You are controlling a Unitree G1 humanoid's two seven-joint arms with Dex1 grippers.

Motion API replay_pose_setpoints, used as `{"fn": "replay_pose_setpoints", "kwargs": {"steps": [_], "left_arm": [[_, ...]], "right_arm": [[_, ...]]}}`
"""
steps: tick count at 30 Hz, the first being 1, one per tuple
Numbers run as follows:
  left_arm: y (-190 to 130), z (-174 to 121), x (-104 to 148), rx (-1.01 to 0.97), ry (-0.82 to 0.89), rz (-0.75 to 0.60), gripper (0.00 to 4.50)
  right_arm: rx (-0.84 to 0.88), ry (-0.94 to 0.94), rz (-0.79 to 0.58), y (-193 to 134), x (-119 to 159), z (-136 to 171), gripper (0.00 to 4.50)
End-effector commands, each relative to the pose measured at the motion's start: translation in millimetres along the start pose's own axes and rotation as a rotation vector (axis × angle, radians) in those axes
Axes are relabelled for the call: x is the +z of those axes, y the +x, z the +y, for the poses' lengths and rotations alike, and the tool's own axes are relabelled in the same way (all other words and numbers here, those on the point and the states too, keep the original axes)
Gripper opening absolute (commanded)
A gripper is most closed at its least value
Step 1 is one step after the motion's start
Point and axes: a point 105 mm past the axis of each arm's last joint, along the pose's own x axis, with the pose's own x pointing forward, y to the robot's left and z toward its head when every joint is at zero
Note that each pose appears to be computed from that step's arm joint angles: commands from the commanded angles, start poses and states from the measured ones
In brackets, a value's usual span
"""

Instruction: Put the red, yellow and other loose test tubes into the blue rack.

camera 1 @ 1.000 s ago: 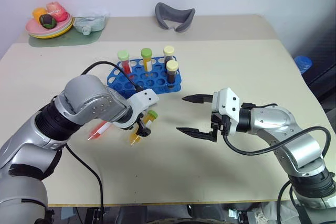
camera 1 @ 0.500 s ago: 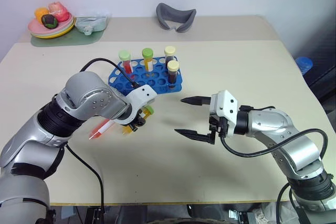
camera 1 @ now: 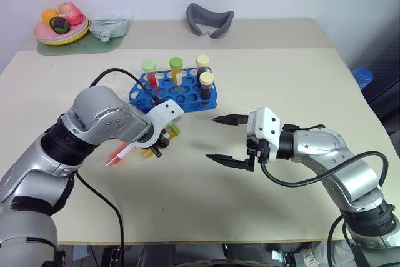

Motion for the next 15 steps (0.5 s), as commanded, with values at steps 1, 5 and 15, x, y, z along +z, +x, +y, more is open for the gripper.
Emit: {"fn": "replay_pose_setpoints", "kwargs": {"steps": [1,5,15], "left_arm": [[-25.5,7.5,9.2,0.020,0.005,-0.125,0.82],[-65.9,13.0,35.9,-0.015,0.012,-0.549,0.82],[-103.3,58.8,61.6,0.309,-0.173,-1.222,0.82]], "right_arm": [[0.009,-0.043,-0.043,0.3,14.9,3.3,4.40],[-0.015,-0.027,-0.039,-4.5,14.0,2.3,4.40],[-0.156,0.064,-0.093,2.0,14.2,-11.8,4.40]]}}
